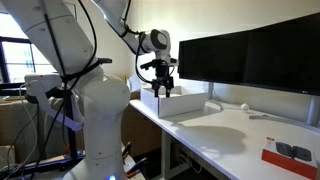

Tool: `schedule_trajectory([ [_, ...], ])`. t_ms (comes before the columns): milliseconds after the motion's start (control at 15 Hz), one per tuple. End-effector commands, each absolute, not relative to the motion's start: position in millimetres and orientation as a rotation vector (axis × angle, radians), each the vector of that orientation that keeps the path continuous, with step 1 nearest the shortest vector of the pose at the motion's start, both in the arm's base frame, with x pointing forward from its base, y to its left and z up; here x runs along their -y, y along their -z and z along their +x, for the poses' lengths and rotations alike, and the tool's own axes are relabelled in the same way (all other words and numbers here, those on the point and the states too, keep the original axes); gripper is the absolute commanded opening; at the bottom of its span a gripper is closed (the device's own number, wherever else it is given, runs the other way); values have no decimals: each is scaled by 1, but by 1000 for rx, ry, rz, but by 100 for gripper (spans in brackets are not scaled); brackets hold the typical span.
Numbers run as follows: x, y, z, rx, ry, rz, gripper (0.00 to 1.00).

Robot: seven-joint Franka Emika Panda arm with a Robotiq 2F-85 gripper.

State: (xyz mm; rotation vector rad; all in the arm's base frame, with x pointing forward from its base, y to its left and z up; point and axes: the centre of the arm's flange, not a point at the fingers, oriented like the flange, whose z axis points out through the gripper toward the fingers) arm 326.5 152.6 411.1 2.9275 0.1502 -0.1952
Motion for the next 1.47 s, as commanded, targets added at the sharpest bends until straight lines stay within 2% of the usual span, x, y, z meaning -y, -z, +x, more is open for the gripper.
schedule_trajectory([
  [0,-153,-411,326,-150,195,2927,100],
  [667,-156,-411,333,-124,154,2927,100],
  [1400,-257,-465,381,-1,-373,3059,100],
])
